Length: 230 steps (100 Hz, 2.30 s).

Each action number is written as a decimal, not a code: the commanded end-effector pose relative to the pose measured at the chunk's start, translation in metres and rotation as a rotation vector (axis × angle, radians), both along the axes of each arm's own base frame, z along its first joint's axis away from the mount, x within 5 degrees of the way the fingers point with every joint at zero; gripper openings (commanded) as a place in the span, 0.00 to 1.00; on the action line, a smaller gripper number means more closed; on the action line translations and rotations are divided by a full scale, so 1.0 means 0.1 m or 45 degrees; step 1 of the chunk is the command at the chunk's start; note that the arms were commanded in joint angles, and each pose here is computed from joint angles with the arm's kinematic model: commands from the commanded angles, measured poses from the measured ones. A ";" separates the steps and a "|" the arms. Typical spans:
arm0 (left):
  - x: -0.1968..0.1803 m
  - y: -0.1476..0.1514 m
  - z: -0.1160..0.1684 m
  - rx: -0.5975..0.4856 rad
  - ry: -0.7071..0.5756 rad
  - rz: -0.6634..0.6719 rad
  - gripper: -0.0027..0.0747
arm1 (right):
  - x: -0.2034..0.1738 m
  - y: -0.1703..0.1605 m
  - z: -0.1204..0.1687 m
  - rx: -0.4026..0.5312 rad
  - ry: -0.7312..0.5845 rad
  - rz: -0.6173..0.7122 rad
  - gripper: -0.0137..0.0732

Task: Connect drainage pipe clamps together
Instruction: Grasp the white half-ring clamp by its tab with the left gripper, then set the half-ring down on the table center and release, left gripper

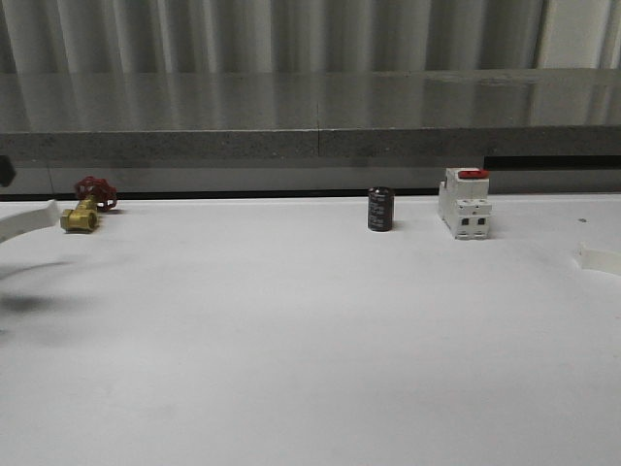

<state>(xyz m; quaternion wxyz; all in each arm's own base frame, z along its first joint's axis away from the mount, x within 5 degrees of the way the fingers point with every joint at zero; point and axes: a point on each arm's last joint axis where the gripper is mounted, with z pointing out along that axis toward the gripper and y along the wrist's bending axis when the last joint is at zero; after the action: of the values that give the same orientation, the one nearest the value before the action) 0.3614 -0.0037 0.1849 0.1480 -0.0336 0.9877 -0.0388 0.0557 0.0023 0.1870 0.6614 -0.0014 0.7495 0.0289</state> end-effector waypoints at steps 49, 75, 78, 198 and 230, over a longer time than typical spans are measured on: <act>-0.05 -1.55 0.05 -0.296 -0.160 -0.012 0.01 | -0.01 0.00 0.14 -0.016 -0.146 -0.002 0.08; -0.03 -1.66 -0.01 -0.298 -0.134 -0.023 0.03 | -0.01 0.00 0.14 -0.016 -0.146 -0.002 0.08; -0.02 -1.66 -0.01 -0.296 -0.137 -0.026 0.06 | -0.01 0.00 0.14 -0.016 -0.146 -0.002 0.08; -0.81 -0.73 1.36 0.067 -0.500 -0.312 0.01 | -0.01 0.00 0.14 -0.016 -0.146 -0.002 0.08; -1.38 -0.18 1.53 0.070 -0.682 -0.137 0.01 | -0.01 0.00 0.14 -0.016 -0.148 -0.002 0.08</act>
<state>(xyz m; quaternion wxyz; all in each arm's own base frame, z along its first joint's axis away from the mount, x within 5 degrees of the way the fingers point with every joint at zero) 0.2371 -0.0289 0.3186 0.3382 0.0464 0.9397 -0.0194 0.0557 0.0023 0.1870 0.6614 -0.0014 0.7495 0.0289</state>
